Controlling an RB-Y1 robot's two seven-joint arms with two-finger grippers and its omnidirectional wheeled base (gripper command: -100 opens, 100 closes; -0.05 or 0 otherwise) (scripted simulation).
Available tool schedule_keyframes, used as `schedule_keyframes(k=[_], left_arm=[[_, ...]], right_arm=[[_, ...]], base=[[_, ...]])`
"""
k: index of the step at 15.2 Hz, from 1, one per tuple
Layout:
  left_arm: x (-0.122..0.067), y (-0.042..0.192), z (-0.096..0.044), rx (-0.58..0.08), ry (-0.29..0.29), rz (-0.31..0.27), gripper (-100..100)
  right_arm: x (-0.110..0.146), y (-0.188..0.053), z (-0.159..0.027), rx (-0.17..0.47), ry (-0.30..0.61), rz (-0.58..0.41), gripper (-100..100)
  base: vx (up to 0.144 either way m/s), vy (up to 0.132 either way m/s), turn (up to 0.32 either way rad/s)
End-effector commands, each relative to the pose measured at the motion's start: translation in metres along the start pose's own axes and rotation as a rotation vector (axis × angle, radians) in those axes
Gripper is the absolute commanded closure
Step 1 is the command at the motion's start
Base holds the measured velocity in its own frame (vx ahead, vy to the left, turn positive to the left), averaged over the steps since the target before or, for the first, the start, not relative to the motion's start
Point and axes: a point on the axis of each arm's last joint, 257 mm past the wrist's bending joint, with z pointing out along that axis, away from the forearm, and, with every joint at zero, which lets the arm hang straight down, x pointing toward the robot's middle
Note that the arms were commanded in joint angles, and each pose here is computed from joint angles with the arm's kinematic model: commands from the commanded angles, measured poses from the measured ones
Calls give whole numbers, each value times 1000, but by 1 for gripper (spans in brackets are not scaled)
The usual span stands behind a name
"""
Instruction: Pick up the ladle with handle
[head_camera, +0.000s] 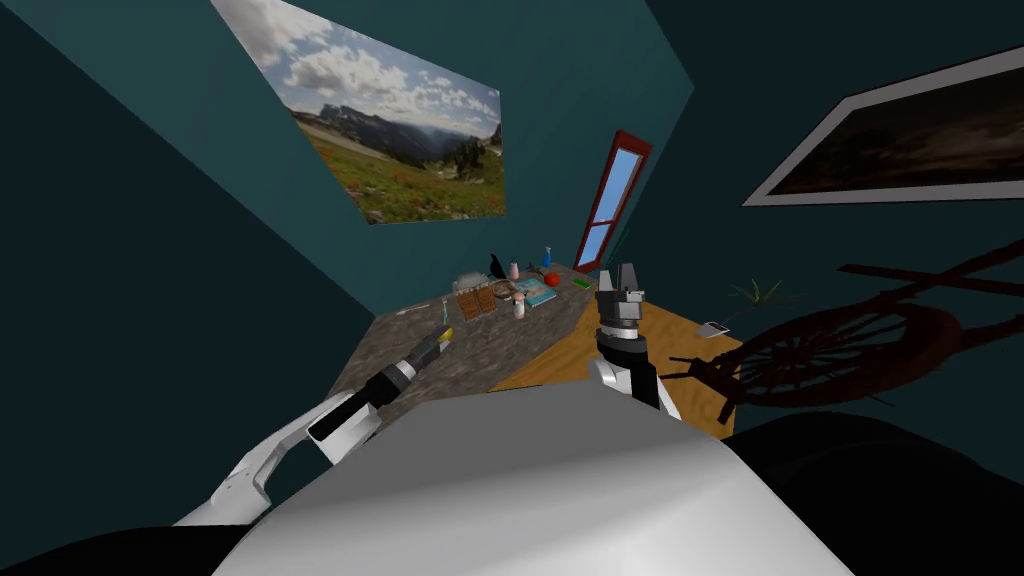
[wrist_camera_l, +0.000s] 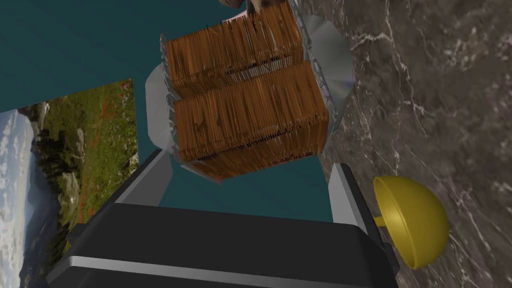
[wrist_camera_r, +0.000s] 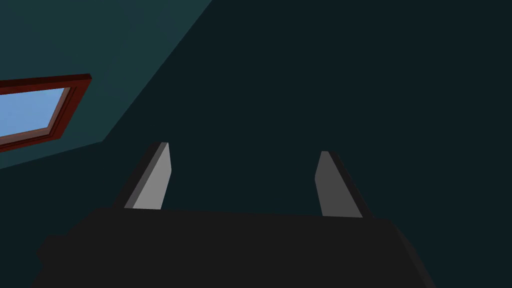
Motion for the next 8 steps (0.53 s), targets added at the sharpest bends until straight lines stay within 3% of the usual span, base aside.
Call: schedule_keyframes(k=[1,2,4,5,7,8], left_arm=[[-3,9,-2,-36,14,15,-100],[-6,29,-8,-99,16,-5,-100],[-8,30,-10,-113,29,19,-100],[-13,50,-16,-175,28,-1,-100],[-16,51,-18,-190,40,25,-100],[-20,69,-26,-250,35,3,-100]], right_arm=[[0,0,0,0,0,0,0],[0,0,0,0,0,0,0],[0,0,0,0,0,0,0],[0,0,0,0,0,0,0],[0,0,0,0,0,0,0],[0,0,0,0,0,0,0]], base=[[-6,9,-82],[-5,6,-192],[-6,8,-142],[-5,3,-216],[-6,7,-152],[-4,2,-191]])
